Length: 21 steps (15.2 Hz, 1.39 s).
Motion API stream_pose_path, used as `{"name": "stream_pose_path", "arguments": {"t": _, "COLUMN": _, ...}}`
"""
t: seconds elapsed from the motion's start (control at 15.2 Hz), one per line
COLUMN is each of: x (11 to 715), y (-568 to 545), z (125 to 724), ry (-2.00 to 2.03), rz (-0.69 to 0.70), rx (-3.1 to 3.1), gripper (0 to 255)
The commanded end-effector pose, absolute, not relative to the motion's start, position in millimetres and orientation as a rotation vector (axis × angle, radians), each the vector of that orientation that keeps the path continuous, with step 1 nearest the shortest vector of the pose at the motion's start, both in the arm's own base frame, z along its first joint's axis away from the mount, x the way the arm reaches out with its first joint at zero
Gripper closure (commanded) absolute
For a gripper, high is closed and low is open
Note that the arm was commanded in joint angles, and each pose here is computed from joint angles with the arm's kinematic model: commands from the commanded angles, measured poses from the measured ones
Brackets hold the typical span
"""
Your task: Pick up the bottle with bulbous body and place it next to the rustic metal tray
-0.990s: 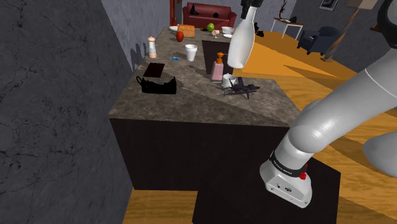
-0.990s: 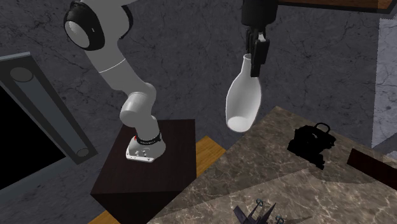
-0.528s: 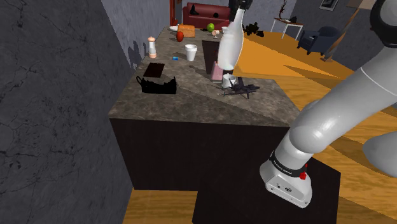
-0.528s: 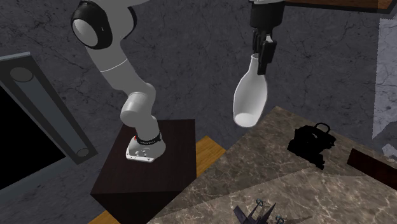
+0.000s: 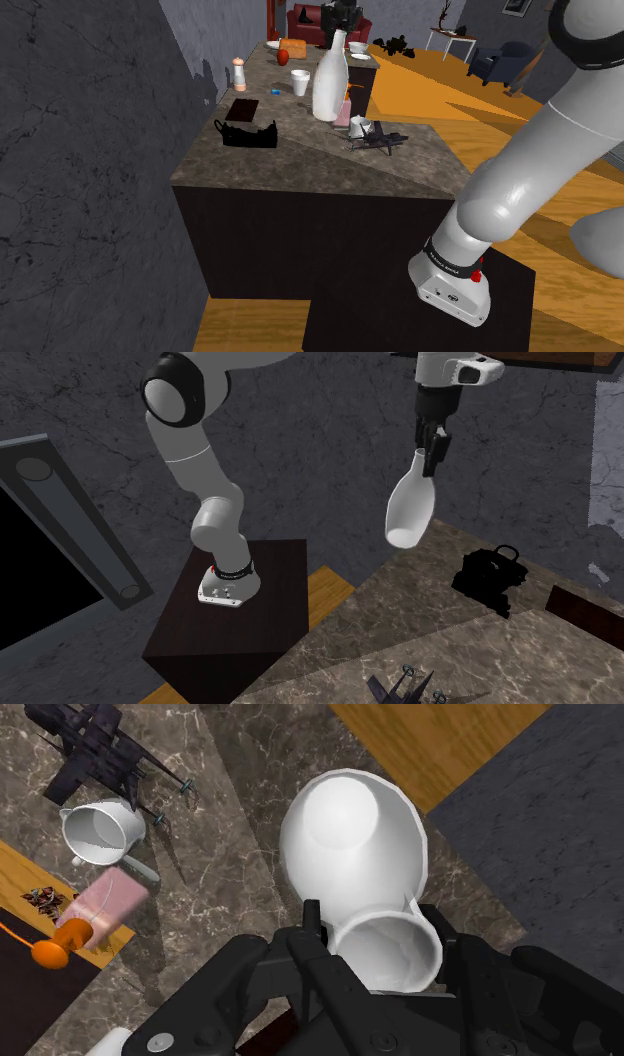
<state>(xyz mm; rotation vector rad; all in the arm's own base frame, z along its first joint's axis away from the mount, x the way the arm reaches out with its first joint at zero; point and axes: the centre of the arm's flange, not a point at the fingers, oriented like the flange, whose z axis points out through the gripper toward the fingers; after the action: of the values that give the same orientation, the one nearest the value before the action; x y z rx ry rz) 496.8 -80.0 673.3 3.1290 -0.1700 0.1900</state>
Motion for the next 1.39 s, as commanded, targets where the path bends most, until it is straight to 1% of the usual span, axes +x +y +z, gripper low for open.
{"name": "stream_pose_path", "arguments": {"t": 0.0, "x": 516, "y": -64, "z": 662, "ry": -0.171, "rz": 0.193, "rx": 3.129, "gripper": 255}}
{"name": "stream_pose_path", "arguments": {"t": 0.79, "x": 619, "y": 27, "z": 592, "ry": -0.171, "rz": 0.193, "rx": 3.129, "gripper": 255}}
{"name": "stream_pose_path", "arguments": {"t": 1.32, "x": 619, "y": 27, "z": 549, "ry": -0.171, "rz": 0.193, "rx": 3.129, "gripper": 255}}
